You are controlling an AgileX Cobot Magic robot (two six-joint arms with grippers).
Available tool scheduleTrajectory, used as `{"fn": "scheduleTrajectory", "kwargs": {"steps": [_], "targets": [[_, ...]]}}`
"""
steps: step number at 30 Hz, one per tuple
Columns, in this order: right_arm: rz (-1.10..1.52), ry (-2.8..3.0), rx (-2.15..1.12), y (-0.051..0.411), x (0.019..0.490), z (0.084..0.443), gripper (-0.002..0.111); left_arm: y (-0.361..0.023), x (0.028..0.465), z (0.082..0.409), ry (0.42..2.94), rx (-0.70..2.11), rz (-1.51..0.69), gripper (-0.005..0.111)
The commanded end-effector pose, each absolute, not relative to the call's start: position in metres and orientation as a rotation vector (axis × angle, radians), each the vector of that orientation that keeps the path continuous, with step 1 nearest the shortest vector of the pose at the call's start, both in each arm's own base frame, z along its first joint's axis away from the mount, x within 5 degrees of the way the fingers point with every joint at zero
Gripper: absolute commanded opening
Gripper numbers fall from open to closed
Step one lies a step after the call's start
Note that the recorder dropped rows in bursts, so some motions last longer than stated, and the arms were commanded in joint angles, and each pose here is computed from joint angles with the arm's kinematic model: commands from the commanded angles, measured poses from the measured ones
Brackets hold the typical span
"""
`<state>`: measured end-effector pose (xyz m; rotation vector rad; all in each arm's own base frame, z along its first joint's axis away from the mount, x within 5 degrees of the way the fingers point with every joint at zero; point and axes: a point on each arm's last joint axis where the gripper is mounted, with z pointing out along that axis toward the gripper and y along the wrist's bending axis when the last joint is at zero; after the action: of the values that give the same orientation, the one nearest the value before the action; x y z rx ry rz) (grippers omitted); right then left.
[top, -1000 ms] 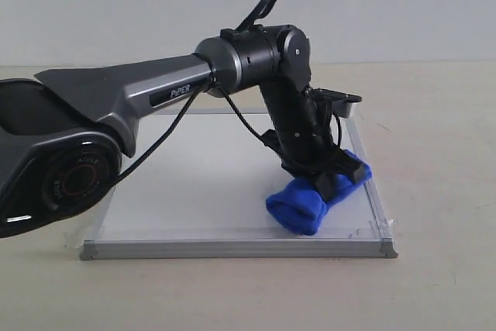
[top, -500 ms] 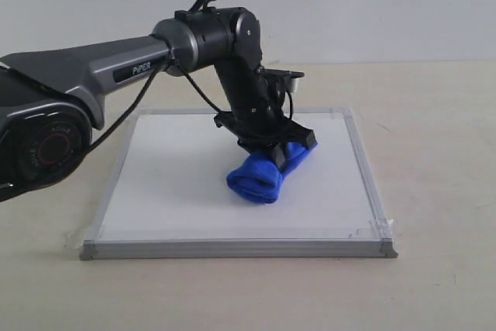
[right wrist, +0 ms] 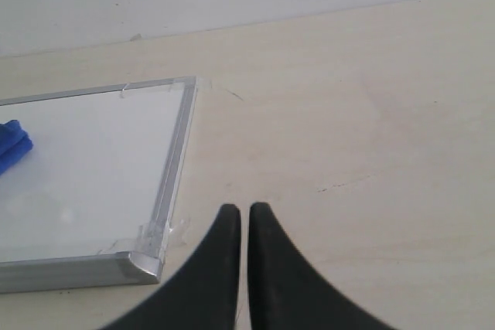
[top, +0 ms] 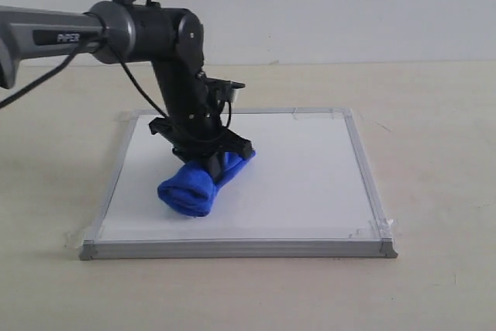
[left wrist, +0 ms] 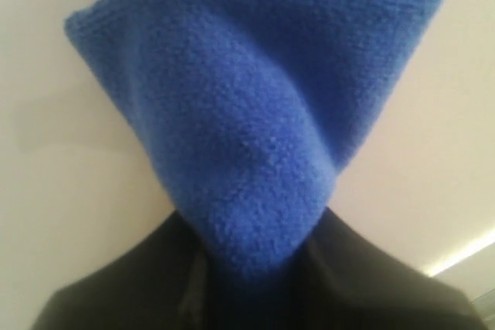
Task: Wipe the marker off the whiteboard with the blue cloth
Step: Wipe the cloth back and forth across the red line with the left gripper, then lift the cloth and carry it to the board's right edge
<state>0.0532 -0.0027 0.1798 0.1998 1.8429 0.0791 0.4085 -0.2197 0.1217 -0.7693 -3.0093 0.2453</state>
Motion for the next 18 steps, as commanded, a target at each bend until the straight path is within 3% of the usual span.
{"fn": "scheduleTrajectory", "kwargs": {"steps": [1, 14, 17, 18], "targets": [[0.077, 1.838, 0.192, -0.003, 0.053, 0.180, 0.000, -0.183, 0.396, 0.113, -3.010, -0.713, 0.145, 0.004], [0.077, 1.838, 0.192, -0.003, 0.053, 0.180, 0.000, -0.112, 0.377, 0.078, -3.087, -0.439, 0.137, 0.004], [0.077, 1.838, 0.192, -0.003, 0.053, 0.180, 0.000, -0.115, 0.377, 0.082, -3.102, -0.390, 0.192, 0.004], [0.077, 1.838, 0.192, -0.003, 0.053, 0.180, 0.000, -0.127, 0.379, 0.092, -3.142, -0.378, 0.306, 0.004]]}}
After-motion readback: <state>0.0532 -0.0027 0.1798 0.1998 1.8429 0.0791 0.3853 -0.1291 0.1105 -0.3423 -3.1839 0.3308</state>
